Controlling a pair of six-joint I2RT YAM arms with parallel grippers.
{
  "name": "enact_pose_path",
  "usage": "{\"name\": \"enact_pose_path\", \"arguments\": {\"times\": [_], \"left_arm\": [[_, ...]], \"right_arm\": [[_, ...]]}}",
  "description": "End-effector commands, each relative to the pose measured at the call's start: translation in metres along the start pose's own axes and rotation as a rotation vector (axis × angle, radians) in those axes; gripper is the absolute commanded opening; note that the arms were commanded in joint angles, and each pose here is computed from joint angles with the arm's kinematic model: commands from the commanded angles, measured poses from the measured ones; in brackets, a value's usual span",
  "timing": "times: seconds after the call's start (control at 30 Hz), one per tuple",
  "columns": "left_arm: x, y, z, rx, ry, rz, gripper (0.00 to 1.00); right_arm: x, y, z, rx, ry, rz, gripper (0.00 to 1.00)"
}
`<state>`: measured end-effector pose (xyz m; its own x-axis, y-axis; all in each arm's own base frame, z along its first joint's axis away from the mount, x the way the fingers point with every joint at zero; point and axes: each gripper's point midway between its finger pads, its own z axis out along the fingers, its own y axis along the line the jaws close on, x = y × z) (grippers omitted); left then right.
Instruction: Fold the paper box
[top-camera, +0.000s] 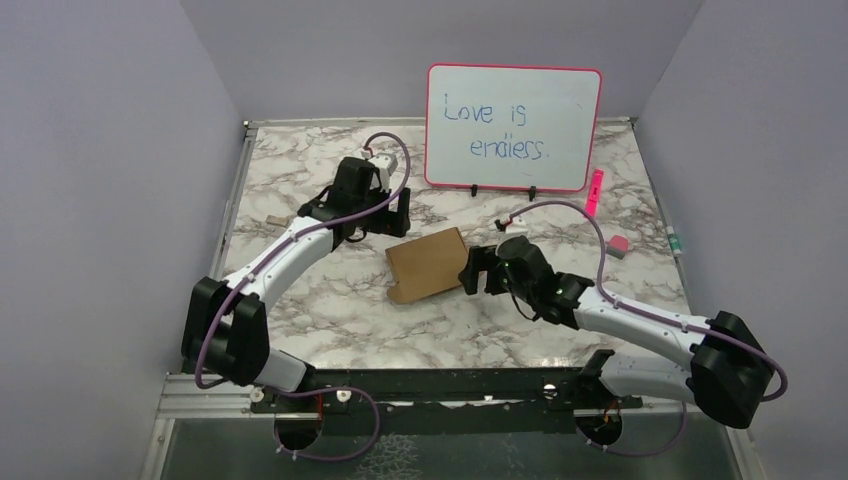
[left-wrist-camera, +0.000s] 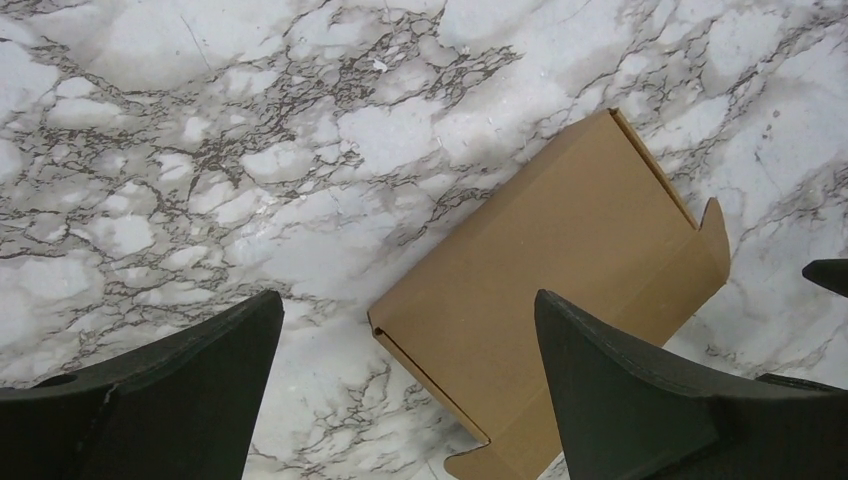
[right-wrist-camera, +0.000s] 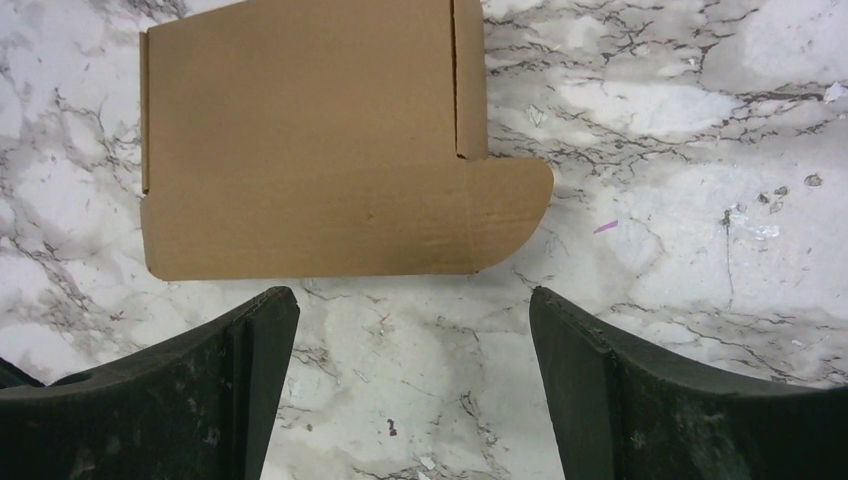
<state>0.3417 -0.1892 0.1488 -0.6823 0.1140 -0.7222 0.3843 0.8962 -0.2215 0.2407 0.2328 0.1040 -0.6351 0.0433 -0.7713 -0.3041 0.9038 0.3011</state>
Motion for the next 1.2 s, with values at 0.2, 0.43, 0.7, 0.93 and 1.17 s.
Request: {"name": "enact_pose_path", "arguments": {"times": [0.2, 0.43, 0.7, 0.93, 1.17], "left_arm": [[0.016, -0.005, 0.042, 0.074, 0.137, 0.035, 0.89], [0.038, -0.003, 0.059, 0.084, 0.213, 0.028, 0.87], [0.06, -0.001, 0.079, 0.107, 0.295, 0.024, 0.82], [0.074, 0.006, 0.087, 0.1, 0.354, 0.035, 0.77], [0.075, 0.01, 0.089, 0.112, 0.361, 0.01, 0.75]], "right_arm": [[0.009, 0.018, 0.008, -0.132, -0.029, 0.028, 0.83], [0.022, 0.021, 0.023, -0.216, 0.004, -0.296, 0.84], [0.022, 0.047, 0.022, -0.312, -0.058, -0.494, 0.84], [0.02, 0.058, 0.028, -0.201, -0.137, -0.85, 0.84], [0.015, 0.056, 0.04, -0.04, -0.171, -1.149, 0.83]]}}
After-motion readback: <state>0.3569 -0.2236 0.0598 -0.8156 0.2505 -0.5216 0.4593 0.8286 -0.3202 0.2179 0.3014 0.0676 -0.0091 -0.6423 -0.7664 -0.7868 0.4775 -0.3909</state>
